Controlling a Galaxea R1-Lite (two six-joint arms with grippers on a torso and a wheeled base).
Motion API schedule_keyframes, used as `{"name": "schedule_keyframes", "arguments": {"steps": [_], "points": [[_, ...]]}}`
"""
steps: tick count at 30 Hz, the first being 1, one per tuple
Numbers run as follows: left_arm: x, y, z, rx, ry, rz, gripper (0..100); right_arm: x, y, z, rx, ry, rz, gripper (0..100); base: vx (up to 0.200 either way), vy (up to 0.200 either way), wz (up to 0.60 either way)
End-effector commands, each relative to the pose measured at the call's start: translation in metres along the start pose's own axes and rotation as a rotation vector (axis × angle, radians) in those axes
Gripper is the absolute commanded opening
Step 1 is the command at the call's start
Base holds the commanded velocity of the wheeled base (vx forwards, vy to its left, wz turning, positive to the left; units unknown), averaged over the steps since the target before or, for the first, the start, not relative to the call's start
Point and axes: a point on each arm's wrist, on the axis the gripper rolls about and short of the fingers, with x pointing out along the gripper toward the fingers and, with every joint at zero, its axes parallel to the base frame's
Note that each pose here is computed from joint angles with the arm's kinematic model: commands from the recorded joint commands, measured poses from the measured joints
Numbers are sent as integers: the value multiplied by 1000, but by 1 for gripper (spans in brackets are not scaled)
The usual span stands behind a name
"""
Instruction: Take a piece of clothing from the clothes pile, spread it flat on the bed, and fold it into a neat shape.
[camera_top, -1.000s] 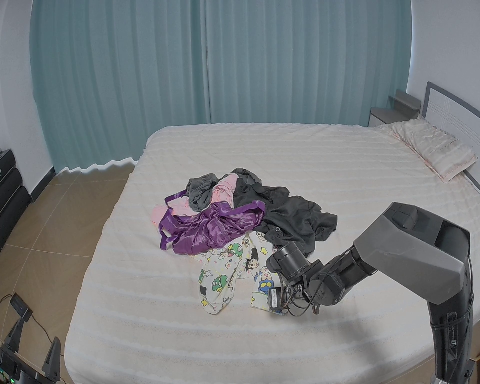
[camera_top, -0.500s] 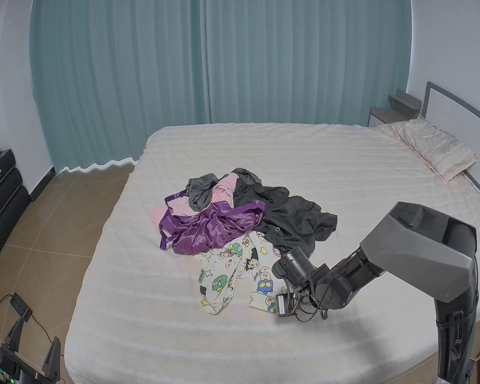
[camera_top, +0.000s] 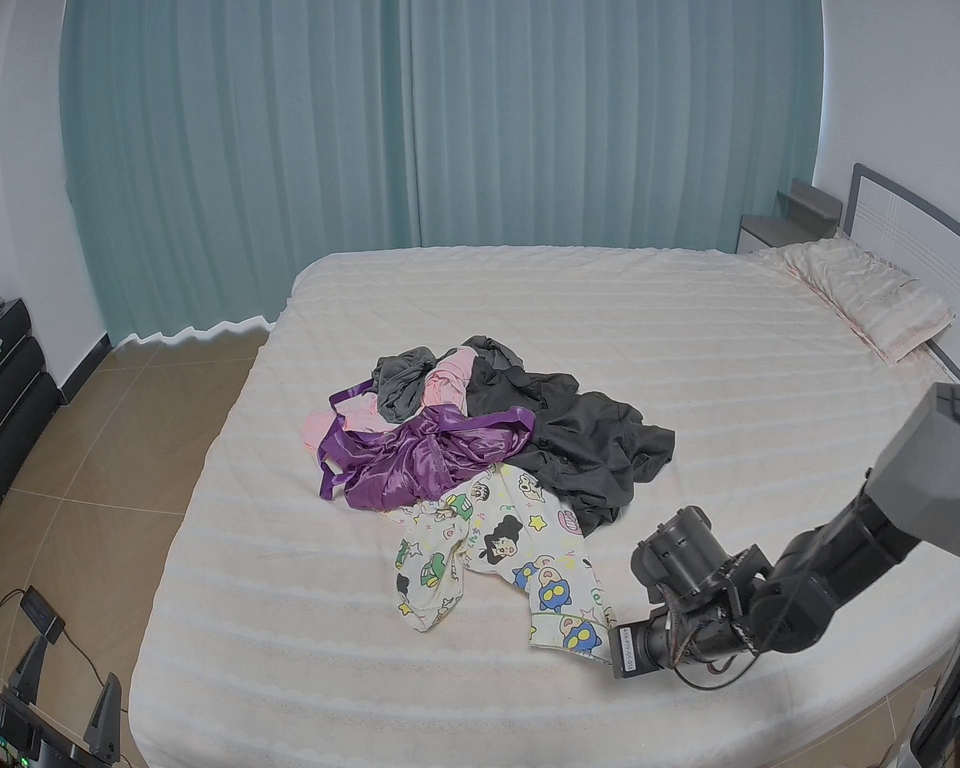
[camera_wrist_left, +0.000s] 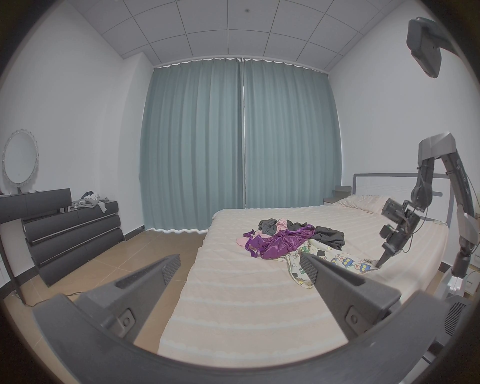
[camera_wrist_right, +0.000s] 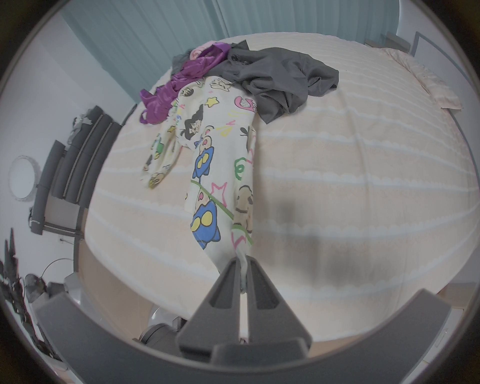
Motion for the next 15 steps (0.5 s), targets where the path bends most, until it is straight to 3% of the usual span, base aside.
{"name": "schedule_keyframes", "arguments": {"steps": [1, 5, 7, 8, 12, 13, 15], "points": [[0, 0, -5, 16, -2, -7, 100, -52, -6, -29, -34, -75, 152, 0, 0, 0, 0], [0, -1, -2, 64, -22, -29, 100, -72, -8, -45, -62, -120, 221, 0, 0, 0, 0], [-4, -1, 14, 42, -94, -42, 100, -79, -8, -48, -68, -142, 244, 0, 0, 0, 0], [-13, -1, 52, -42, -202, -81, 100, -91, -9, -50, -73, -174, 283, 0, 0, 0, 0], [1, -3, 64, -55, -95, -171, 100, -104, -8, -50, -78, -218, 338, 0, 0, 0, 0], [29, -6, 66, -63, 91, -288, 100, -116, -8, -47, -71, -276, 381, 0, 0, 0, 0], [48, -8, 70, -69, 173, -347, 100, -123, -10, -44, -58, -318, 402, 0, 0, 0, 0]]}}
